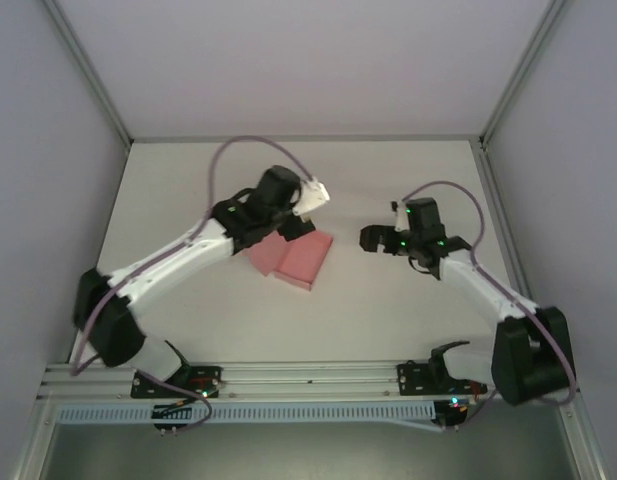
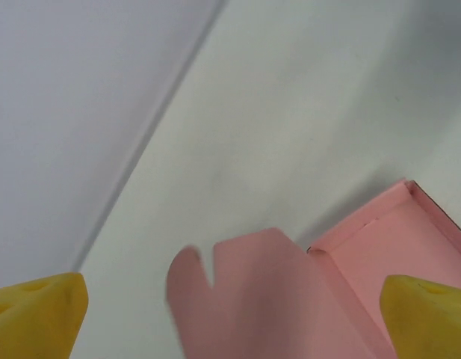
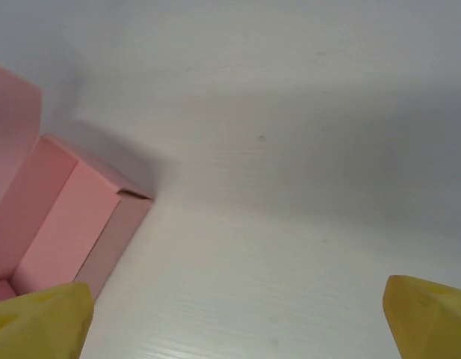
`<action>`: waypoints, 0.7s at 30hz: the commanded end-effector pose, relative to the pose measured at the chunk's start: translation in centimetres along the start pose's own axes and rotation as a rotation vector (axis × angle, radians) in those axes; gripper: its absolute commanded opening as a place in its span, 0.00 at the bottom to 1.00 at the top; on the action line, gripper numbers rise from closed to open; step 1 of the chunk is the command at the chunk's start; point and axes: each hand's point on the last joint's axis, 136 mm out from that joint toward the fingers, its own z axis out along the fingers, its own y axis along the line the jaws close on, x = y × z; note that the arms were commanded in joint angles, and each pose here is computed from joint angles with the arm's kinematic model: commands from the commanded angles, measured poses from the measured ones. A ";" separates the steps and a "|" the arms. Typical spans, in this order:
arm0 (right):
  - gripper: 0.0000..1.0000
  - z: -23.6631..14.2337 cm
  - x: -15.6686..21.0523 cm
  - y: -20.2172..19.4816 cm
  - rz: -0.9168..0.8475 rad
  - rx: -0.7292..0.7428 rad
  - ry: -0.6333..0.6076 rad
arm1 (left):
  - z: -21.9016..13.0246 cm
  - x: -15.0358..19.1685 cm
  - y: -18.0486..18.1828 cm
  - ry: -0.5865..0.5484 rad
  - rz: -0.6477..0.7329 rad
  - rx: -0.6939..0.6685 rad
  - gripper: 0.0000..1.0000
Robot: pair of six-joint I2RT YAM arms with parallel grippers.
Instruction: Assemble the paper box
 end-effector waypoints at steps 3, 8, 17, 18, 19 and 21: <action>0.96 4.8 -1.9 5.7 -0.266 -0.062 0.093 | -3.0 4.2 4.3 -0.055 -0.772 -0.052 1.00; 0.87 10.2 -0.8 7.9 -0.480 -0.009 0.254 | -4.2 10.8 4.6 0.041 -0.966 -0.126 1.00; 0.45 14.5 0.3 8.9 -0.479 0.007 0.329 | -5.1 12.3 4.7 0.050 -1.006 -0.143 1.00; 0.37 14.7 0.2 8.6 -0.468 0.024 0.320 | -5.1 12.2 4.8 0.048 -1.005 -0.143 1.00; 0.28 14.7 0.2 8.4 -0.461 0.040 0.315 | -5.1 12.1 4.8 0.048 -1.007 -0.144 1.00; 0.20 14.6 0.1 7.7 -0.435 0.087 0.303 | -5.2 11.8 4.9 0.039 -1.011 -0.143 1.00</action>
